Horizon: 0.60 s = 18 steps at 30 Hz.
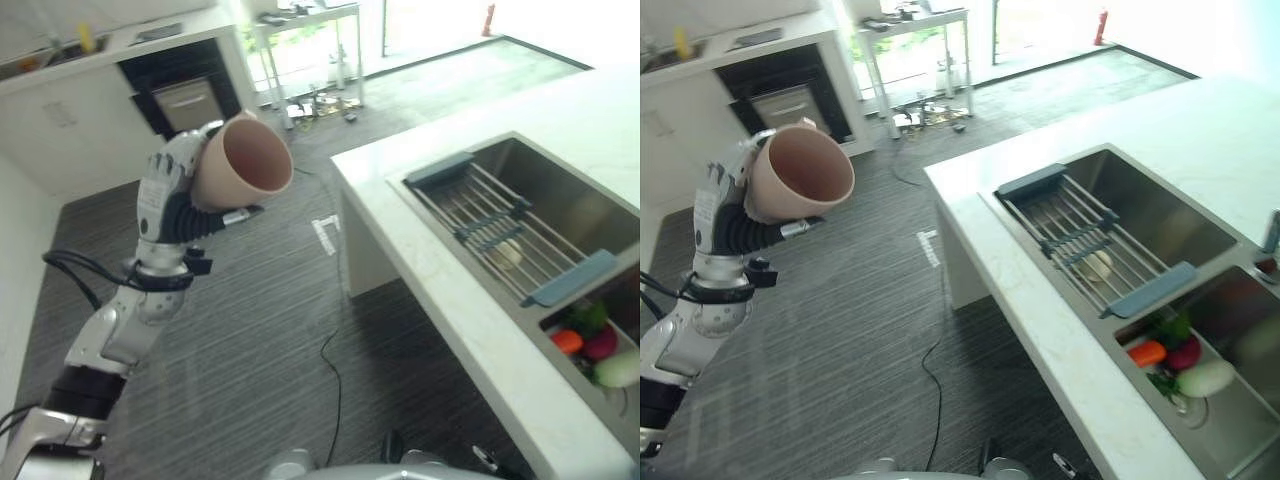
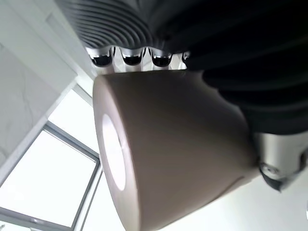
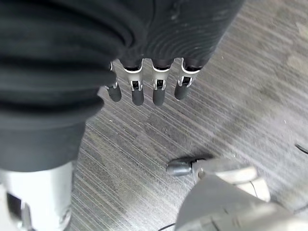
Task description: Place the dishes in the dishwasher.
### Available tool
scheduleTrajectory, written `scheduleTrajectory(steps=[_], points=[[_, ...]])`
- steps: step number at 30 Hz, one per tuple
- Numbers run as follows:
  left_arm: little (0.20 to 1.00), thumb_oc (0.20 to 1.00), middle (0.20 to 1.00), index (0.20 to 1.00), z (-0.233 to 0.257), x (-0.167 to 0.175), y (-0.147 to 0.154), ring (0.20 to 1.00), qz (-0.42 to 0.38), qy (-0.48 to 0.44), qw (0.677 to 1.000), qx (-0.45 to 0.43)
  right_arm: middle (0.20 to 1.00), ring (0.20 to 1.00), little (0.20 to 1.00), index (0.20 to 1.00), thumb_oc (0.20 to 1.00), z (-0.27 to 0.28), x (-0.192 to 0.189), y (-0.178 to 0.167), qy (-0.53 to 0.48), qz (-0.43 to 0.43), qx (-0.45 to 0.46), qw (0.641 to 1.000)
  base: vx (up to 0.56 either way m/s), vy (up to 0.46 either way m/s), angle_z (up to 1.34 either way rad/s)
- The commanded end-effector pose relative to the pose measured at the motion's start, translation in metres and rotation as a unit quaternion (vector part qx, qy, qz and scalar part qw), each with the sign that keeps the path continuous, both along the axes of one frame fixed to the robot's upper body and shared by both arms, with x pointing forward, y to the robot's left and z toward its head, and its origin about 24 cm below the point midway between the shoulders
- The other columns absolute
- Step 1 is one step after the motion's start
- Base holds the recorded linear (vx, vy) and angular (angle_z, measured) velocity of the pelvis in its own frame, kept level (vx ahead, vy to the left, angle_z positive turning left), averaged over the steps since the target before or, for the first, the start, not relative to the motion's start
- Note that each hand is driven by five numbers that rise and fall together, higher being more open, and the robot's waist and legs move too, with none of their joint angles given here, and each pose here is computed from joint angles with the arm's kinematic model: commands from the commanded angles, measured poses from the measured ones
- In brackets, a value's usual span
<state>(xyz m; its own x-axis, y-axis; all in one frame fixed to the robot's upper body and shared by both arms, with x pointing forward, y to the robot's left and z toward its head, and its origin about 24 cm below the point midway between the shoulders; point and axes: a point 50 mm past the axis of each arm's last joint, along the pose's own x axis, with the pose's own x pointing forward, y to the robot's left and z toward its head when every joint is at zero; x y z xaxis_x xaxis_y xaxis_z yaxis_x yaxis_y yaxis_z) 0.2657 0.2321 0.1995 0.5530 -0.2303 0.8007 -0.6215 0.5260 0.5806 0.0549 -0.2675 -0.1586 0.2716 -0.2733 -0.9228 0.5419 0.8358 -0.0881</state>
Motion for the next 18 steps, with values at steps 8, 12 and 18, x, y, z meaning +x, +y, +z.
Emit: scheduleTrajectory(steps=[8, 12, 18], points=[[0.2, 0.2, 0.2, 0.2, 0.022, 0.0, 0.013, 0.2, 0.009, 0.002, 1.0, 0.03, 1.0, 1.0, 1.0, 1.0, 1.0, 0.003, 0.016, -0.002, -0.037, -0.021, -0.013, 0.999, -0.12, 0.329, 0.78], [0.2, 0.2, 0.2, 0.2, 0.025, 0.008, 0.004, 0.2, -0.007, -0.001, 0.999, 0.041, 1.0, 1.0, 1.0, 1.0, 1.0, -0.002, 0.004, 0.012, -0.045, -0.058, 0.021, 0.997, -0.1, 0.02, 0.42], [0.2, 0.2, 0.2, 0.2, 0.029, 0.007, 0.007, 0.2, -0.003, 0.003, 0.999, 0.046, 1.0, 1.0, 1.0, 1.0, 1.0, -0.002, 0.001, 0.01, -0.061, -0.041, 0.077, 0.994, 0.02, -0.119, 0.4]])
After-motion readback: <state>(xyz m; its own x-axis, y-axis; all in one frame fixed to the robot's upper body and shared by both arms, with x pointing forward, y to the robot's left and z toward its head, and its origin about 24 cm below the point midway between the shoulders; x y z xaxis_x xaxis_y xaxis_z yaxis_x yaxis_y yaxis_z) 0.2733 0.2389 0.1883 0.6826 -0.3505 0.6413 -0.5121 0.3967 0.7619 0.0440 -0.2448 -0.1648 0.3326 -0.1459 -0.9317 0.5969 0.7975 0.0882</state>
